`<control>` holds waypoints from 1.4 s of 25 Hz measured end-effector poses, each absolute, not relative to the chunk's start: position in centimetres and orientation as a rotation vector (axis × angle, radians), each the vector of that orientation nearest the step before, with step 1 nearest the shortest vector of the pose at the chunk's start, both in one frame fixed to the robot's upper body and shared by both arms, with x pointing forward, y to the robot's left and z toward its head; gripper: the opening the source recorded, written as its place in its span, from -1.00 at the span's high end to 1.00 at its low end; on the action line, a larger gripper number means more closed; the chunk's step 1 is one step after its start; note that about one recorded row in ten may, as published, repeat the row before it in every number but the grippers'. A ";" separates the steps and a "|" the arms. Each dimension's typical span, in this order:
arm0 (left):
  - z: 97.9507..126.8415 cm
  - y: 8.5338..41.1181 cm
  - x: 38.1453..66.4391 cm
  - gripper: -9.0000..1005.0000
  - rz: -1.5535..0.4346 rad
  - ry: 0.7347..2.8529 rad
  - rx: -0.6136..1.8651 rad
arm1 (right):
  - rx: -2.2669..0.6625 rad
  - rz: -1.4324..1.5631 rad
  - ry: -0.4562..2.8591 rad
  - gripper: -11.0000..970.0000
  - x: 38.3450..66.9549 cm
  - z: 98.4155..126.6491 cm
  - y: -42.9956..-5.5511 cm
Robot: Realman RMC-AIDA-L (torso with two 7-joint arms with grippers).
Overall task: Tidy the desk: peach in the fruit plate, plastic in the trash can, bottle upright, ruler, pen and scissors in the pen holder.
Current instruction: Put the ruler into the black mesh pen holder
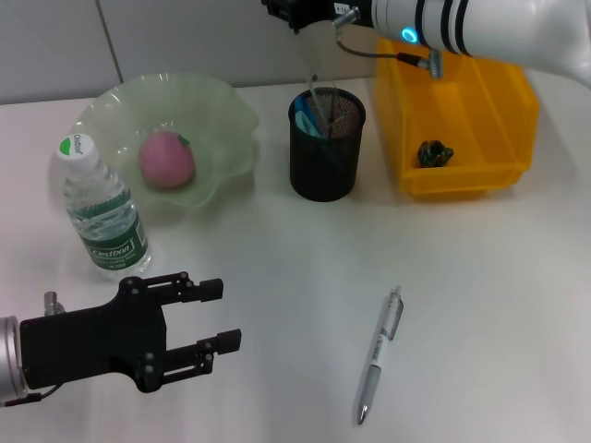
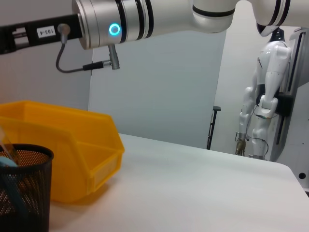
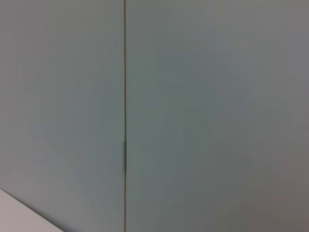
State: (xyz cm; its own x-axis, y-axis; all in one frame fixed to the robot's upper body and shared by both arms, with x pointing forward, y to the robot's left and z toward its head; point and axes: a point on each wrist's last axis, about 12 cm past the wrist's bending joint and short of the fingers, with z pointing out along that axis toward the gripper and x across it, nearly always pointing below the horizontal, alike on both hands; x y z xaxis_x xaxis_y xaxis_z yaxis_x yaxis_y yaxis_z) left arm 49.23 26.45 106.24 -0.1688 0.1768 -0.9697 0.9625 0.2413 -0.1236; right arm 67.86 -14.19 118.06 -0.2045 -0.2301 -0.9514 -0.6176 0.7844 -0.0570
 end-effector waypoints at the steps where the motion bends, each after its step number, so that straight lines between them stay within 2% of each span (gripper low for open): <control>1: 106.2 26.4 49.2 -0.24 -1.039 1.564 1.100 | -0.658 0.400 1.784 0.19 67.9 117.9 -14.2; 35: 106.1 26.4 49.2 -0.24 -1.042 1.567 1.093 | -0.632 0.408 1.836 0.04 67.8 116.4 -14.5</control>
State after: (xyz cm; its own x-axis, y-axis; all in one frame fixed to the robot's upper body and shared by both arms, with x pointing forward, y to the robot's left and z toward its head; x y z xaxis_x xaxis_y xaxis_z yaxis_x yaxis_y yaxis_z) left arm 49.21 26.38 106.14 -0.1735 0.1739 -0.9694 0.9611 0.2447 -0.1281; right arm 67.76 -14.47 116.41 -0.2593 -0.2247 -0.9393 -0.6013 0.7987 -0.0250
